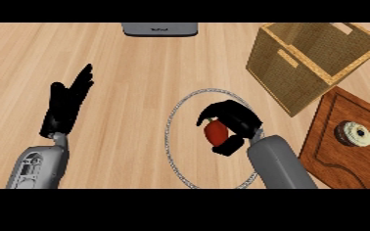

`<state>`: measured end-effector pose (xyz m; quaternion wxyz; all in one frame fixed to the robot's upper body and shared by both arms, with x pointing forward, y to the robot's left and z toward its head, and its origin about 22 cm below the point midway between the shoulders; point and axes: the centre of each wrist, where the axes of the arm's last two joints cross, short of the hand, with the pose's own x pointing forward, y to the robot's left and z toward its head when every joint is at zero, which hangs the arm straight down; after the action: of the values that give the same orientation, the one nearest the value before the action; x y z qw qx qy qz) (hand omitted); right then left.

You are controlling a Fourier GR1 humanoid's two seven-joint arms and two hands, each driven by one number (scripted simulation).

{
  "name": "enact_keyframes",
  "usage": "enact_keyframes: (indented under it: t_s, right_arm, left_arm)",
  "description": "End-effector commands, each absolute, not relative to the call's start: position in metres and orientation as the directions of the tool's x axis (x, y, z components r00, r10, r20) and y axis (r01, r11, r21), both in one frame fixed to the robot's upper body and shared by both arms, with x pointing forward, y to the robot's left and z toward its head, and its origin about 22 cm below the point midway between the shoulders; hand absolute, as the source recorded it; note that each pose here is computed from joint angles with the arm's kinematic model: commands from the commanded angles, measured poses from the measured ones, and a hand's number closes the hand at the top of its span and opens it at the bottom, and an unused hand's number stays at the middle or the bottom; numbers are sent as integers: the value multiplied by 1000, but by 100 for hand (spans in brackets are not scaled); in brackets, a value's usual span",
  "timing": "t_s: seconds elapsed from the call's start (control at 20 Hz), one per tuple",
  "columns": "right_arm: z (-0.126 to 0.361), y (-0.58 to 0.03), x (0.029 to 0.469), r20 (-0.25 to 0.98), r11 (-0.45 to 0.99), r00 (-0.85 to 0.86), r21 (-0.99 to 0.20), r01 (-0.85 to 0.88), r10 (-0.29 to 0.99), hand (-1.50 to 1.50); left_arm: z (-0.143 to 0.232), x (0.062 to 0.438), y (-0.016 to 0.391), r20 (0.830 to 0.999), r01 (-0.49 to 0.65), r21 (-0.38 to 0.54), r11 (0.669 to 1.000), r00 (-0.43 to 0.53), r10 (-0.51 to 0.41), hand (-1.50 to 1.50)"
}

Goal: Pick the bell pepper from the placemat and place it in the basket

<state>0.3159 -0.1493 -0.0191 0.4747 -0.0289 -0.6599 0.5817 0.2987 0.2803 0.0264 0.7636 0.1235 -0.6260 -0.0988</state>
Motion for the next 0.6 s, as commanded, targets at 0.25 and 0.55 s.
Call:
enact_keyframes:
  t_s: [0.25, 0.55]
  right_arm:
    - [-31, -160, 306, 411, 195, -635, -903, -383, 654, 150]
    - [-14, -92, 296, 62, -141, -487, -919, -368, 871, 150]
  left_arm:
    - [31, 297, 294, 928, -3, 317, 949, 208, -309, 0]
    - [28, 293, 280, 935, -14, 305, 952, 197, -296, 0]
